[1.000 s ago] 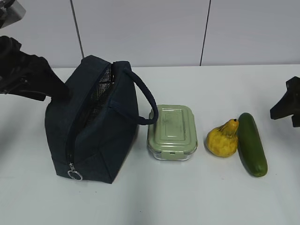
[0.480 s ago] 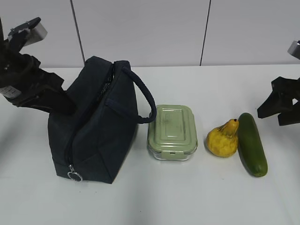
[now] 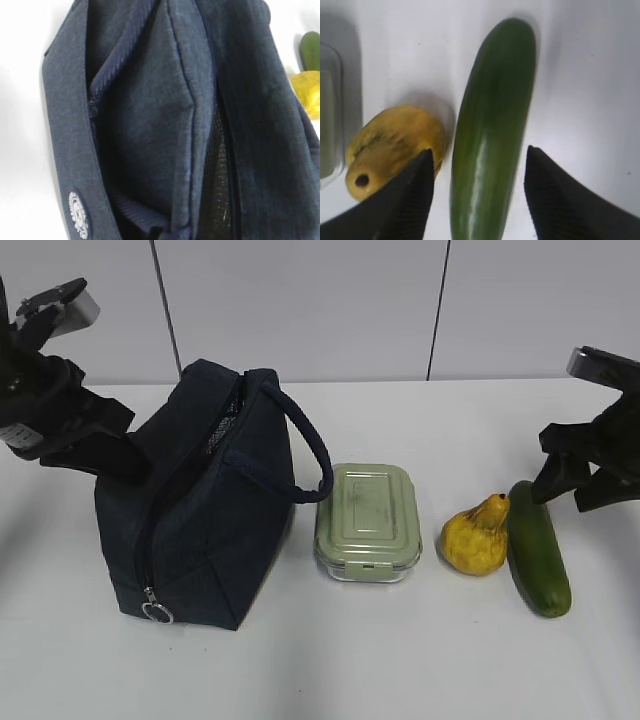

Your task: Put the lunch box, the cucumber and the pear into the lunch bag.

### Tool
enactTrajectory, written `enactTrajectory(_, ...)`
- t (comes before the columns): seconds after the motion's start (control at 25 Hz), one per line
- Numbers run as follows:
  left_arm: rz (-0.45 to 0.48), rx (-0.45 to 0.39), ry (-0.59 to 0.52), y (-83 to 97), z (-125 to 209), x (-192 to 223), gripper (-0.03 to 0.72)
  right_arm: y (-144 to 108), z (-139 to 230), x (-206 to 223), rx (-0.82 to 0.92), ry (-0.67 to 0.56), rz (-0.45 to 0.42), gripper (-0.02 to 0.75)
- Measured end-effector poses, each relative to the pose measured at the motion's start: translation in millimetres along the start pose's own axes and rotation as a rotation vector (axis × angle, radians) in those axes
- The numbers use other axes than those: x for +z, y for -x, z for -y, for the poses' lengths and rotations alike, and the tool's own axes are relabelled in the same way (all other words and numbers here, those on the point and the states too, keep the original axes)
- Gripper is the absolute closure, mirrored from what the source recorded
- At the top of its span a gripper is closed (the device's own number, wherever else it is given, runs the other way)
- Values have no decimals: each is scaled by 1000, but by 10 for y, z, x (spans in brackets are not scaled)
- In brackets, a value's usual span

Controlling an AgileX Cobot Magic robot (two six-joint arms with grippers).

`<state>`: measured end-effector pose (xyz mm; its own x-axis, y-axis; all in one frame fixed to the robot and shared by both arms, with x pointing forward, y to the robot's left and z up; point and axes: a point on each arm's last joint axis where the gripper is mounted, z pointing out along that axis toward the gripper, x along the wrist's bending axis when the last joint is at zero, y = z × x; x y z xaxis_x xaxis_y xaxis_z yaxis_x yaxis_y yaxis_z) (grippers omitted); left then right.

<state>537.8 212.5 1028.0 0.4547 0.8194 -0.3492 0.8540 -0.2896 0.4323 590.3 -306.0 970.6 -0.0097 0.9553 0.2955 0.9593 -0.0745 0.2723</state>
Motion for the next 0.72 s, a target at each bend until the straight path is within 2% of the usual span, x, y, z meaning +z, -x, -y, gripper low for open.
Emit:
enactTrajectory(0.2, -4, 3, 3, -4, -3, -1, 678, -21, -258, 71, 14, 2, 40, 288)
enactTrajectory(0.36, -11, 6, 6, -9, -6, -1, 678, -28, -394, 230, 25, -52, 45, 288)
enactTrajectory(0.72, -18, 8, 11, -16, -10, -1, 680, 95, -438, 668, 77, -185, 42, 288)
